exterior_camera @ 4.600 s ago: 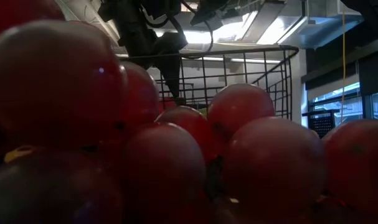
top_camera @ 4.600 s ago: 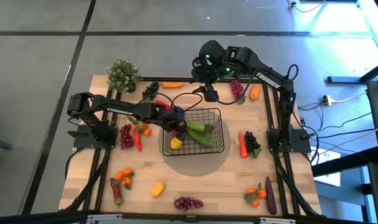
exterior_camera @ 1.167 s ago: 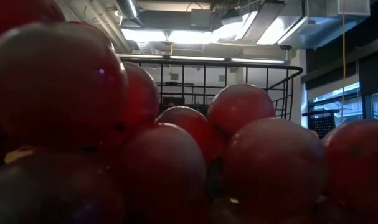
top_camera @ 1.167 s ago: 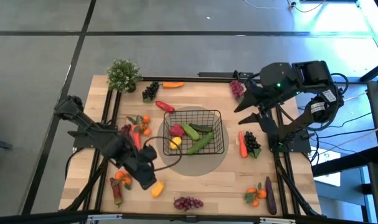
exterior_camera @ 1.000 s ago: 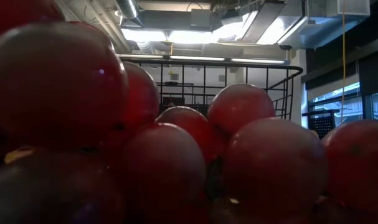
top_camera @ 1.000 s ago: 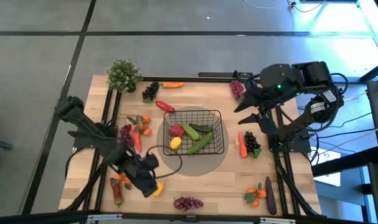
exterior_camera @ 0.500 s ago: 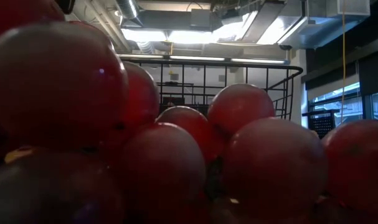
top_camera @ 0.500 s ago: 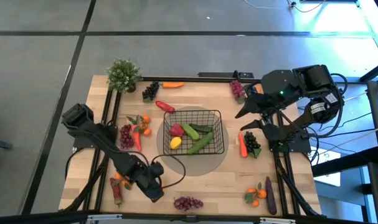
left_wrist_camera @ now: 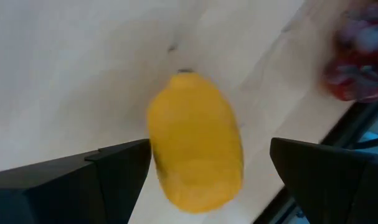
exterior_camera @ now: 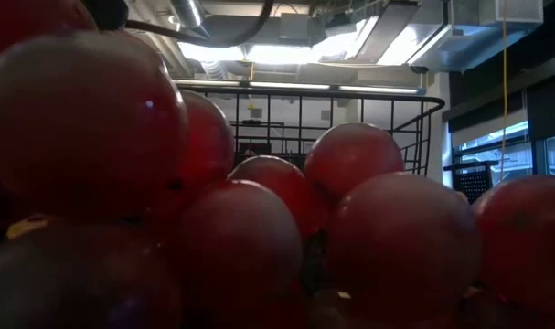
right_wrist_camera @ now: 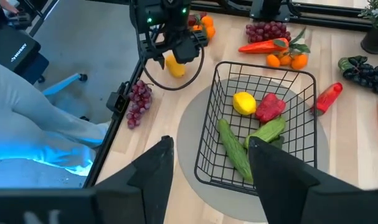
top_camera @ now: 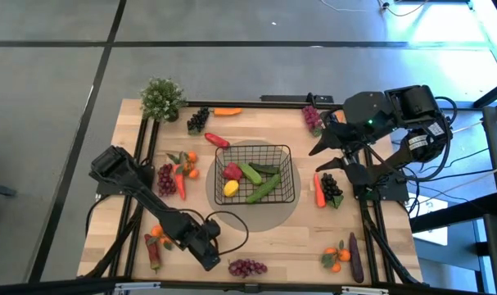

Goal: Build produce basket
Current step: Put the lemon into the basket

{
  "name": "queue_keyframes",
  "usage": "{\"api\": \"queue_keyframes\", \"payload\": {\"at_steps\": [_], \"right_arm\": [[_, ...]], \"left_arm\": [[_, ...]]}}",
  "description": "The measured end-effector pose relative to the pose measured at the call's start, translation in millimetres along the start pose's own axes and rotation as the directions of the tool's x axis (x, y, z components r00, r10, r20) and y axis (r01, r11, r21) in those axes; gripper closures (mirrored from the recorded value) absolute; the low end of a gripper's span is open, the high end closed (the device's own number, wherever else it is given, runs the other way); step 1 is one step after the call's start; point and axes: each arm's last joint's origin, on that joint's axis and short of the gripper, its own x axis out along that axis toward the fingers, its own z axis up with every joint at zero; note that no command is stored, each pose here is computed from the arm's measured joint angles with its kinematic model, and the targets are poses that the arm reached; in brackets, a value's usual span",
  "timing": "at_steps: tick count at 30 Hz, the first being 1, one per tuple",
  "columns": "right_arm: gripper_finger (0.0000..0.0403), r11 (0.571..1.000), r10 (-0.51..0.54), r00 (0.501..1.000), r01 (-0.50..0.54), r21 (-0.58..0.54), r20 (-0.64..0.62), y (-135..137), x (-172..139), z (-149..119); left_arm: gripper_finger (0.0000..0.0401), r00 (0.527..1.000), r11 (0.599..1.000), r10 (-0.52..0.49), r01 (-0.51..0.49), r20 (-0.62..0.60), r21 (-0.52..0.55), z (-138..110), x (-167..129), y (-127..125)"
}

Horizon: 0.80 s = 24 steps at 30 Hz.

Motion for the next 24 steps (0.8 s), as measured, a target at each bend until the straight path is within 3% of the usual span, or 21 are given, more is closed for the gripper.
{"api": "queue_keyframes", "payload": {"at_steps": [24], "right_arm": [[0.0209, 0.999, -0.012, 1.000, 0.012, 0.033, -0.004, -0.6, 1.3, 0.4]], "left_arm": [[0.0085, 0.993, 0.999, 0.037, -0.041, 0.113, 0.034, -0.2, 9.7, 1.4]]}}
